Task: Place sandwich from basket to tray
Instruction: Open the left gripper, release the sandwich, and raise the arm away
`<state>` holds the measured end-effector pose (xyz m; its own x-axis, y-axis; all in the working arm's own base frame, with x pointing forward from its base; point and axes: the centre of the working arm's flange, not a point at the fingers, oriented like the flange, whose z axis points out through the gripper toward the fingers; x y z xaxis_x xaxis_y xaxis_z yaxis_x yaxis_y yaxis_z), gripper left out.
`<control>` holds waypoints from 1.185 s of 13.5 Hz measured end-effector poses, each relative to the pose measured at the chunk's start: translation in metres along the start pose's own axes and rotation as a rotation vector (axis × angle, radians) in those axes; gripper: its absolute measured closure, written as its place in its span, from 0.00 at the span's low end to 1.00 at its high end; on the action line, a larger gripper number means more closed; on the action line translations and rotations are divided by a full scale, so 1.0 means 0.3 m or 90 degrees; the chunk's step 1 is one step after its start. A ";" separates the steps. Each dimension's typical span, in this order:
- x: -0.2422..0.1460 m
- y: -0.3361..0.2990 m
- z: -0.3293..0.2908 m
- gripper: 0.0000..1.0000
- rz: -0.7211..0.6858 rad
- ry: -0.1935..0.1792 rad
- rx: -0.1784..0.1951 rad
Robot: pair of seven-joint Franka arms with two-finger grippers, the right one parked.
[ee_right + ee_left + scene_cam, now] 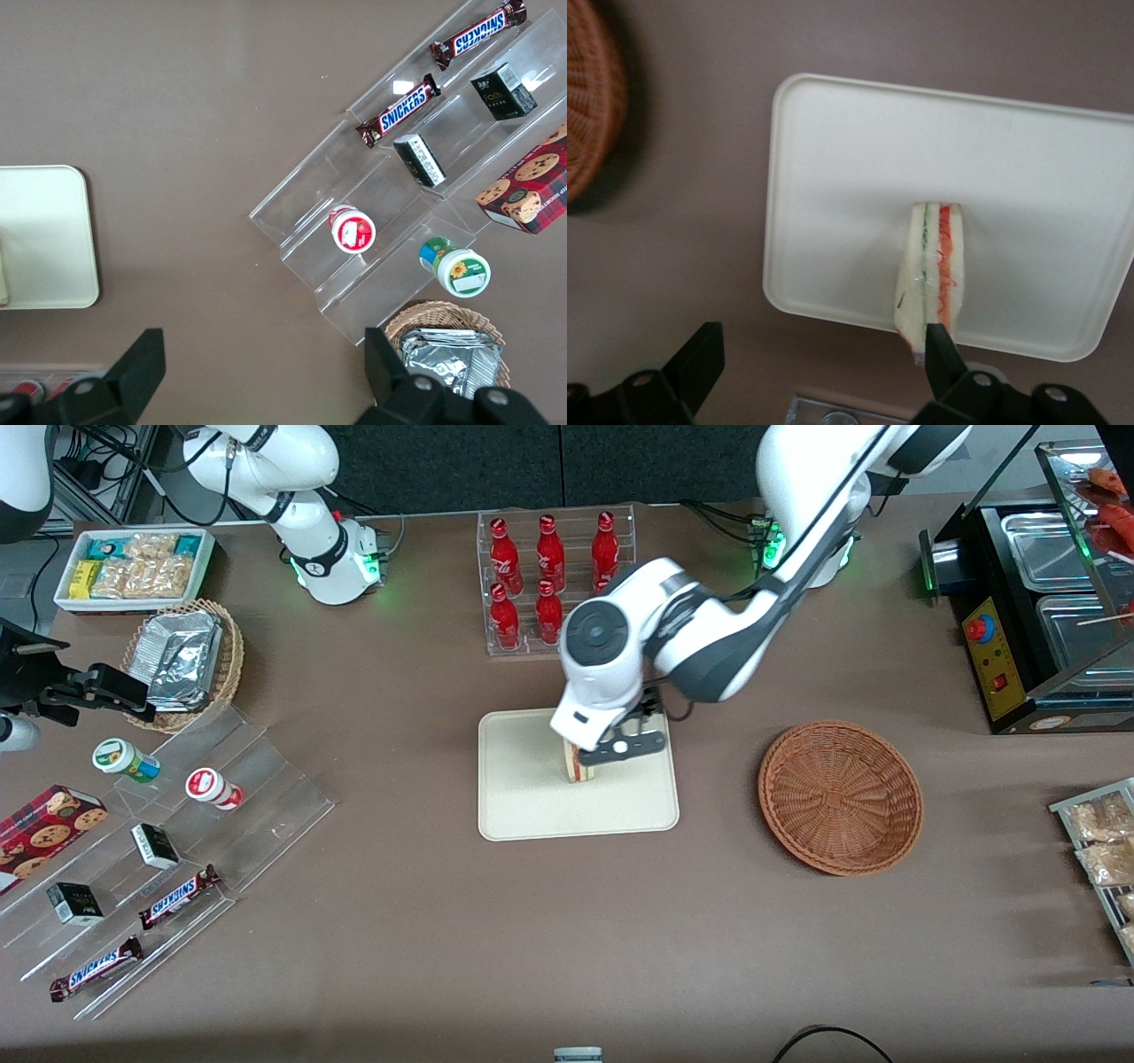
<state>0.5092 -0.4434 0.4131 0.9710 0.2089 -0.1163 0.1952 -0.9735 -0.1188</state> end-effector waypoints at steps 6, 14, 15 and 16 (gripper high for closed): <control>0.065 -0.304 -0.276 0.00 -0.019 -0.003 0.024; 0.216 -0.820 -0.490 0.00 0.055 -0.032 0.030; 0.234 -0.883 -0.504 0.00 0.057 -0.036 0.029; 0.247 -0.942 -0.522 0.00 0.063 -0.042 0.027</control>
<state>0.5475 -0.1673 0.5924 0.9737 0.1193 -0.1939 0.0918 -0.9852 -0.1450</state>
